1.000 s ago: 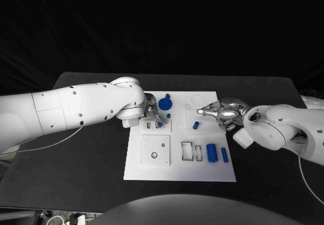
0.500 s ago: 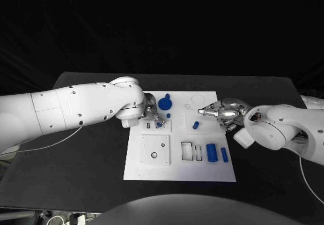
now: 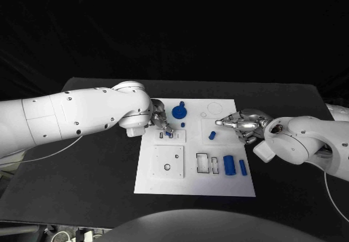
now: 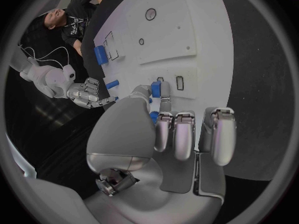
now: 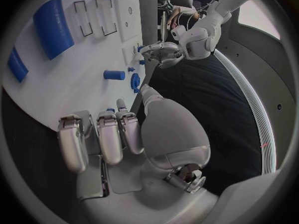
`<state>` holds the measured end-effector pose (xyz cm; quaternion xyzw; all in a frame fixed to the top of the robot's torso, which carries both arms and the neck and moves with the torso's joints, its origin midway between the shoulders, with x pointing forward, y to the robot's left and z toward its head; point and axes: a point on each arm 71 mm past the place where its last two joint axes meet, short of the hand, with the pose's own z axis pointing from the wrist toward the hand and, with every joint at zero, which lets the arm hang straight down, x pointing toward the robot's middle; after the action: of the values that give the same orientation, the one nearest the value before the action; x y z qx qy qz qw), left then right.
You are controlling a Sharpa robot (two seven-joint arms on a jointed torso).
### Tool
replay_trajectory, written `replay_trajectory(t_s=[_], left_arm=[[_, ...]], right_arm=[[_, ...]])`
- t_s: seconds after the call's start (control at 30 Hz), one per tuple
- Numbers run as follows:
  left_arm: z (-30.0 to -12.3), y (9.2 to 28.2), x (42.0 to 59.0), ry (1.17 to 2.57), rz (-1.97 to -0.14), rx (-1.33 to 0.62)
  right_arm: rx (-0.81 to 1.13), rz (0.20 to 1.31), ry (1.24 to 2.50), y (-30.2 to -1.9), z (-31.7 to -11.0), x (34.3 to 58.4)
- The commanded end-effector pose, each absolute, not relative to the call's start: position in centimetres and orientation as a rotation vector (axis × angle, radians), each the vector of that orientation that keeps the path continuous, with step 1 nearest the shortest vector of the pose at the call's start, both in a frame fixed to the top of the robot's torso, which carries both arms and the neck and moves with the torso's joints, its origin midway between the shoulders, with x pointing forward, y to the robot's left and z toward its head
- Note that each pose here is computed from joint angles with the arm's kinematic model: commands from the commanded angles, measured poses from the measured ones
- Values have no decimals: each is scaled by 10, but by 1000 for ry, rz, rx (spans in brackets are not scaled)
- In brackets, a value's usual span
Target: Assemble the parts on the task board
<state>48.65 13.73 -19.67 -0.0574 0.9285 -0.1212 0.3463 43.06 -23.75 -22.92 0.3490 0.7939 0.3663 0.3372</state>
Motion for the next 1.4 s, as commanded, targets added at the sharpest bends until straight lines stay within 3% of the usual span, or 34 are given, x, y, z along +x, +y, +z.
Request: replay_trajectory(t_s=[0.03, 0.43, 1.07, 1.4], left_arm=[[-193, 143, 484, 2440, -236, -164], [-190, 148, 485, 2452, -200, -202], [-206, 139, 487, 2478, -146, -169], [-208, 137, 488, 2482, -142, -167]], right_arm=[[898, 953, 2085, -236, -231, 430], [901, 952, 2089, -236, -232, 430], [876, 1009, 2034, -233, -228, 431], [812, 1149, 1927, -228, -218, 431]])
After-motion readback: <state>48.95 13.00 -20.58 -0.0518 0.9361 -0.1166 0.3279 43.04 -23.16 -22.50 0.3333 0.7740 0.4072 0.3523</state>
